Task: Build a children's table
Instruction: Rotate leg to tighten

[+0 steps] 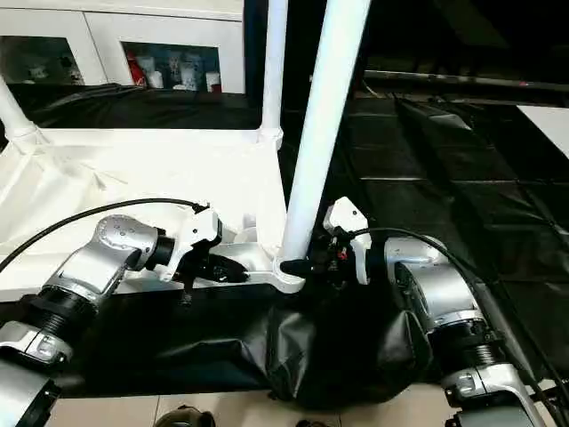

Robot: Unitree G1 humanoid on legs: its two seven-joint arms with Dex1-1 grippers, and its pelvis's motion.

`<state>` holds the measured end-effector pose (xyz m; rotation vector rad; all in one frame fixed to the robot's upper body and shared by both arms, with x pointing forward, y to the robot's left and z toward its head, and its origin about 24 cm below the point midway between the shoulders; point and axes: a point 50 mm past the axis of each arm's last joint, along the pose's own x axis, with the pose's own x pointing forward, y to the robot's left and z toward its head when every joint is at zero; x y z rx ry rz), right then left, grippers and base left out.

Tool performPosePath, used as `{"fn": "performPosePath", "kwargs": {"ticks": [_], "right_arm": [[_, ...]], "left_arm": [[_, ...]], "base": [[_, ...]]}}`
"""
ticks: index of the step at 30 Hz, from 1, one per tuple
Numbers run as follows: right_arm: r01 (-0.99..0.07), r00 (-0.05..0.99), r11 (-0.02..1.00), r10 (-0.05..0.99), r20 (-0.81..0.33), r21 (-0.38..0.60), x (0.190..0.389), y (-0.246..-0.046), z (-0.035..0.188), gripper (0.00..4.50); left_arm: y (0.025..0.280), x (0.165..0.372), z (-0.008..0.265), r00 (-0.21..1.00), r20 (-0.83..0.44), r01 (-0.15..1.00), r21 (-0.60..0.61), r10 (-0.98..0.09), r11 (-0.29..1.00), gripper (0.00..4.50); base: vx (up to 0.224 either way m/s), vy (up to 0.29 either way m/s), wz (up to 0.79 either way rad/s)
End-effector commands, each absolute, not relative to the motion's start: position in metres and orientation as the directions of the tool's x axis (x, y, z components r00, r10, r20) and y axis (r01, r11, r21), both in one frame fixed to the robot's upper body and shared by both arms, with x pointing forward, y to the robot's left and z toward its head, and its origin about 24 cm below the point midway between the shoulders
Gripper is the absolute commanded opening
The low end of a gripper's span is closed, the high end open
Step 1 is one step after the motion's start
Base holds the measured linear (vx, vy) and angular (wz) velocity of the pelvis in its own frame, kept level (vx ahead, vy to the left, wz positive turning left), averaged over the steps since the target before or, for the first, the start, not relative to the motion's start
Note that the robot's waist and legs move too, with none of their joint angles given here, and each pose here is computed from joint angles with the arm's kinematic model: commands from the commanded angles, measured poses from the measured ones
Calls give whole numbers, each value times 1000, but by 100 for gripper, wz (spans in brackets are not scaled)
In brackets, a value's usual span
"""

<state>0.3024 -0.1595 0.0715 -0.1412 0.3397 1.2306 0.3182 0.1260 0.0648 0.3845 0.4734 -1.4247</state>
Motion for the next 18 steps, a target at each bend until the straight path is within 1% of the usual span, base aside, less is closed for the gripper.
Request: {"fn": "performPosePath", "kwargs": {"ticks": [1, 4, 6, 7, 8, 9, 10, 11, 13, 14, 15, 17, 18], "right_arm": [[-960, 211, 261, 913, -349, 101, 295, -154, 66, 207], [-959, 209, 262, 910, -358, 105, 294, -153, 64, 201], [-936, 291, 341, 886, -361, 83, 297, -150, 57, 200], [-933, 301, 351, 882, -362, 80, 298, -150, 56, 199], [-863, 448, 502, 816, -365, 62, 308, -147, 47, 199], [-863, 448, 502, 816, -365, 62, 308, -147, 47, 198], [-820, 510, 568, 779, -365, 65, 313, -146, 44, 198], [-709, 632, 697, 694, -346, 103, 322, -142, 37, 198], [-648, 684, 752, 646, -340, 125, 326, -140, 35, 197], [-532, 765, 834, 547, -339, 146, 333, -134, 32, 196], [-465, 801, 869, 494, -338, 169, 337, -129, 31, 196], [-400, 827, 891, 452, -334, 215, 341, -118, 31, 196], [-394, 831, 893, 448, -331, 219, 342, -113, 32, 196]], "left_arm": [[121, 318, 69, 81, -511, 995, -8, -856, 98, 0], [121, 318, 69, 94, -512, 994, -2, -854, 111, 0], [118, 325, 67, 175, -517, 982, 27, -838, 188, 0], [117, 326, 67, 184, -518, 980, 31, -836, 196, 0], [112, 334, 66, 285, -509, 954, 65, -812, 294, 0], [112, 334, 66, 285, -509, 954, 65, -812, 294, 0], [109, 337, 65, 320, -503, 941, 74, -803, 329, 0], [100, 342, 64, 378, -491, 917, 83, -785, 389, 0], [94, 344, 63, 405, -486, 905, 90, -775, 417, 0], [80, 345, 61, 448, -476, 881, 88, -757, 466, 0], [71, 345, 60, 460, -470, 872, 78, -753, 483, 0], [58, 343, 59, 472, -463, 864, 75, -750, 498, 0], [52, 342, 59, 474, -460, 863, 77, -750, 499, 0]], "base": [[0, 0, 0], [0, 0, 0], [0, 0, 0], [0, 0, 0], [0, 0, 0], [0, 0, 0], [0, 0, 0], [0, 0, 0], [0, 0, 0], [0, 0, 0], [0, 0, 0], [0, 0, 0], [0, 0, 0]]}}
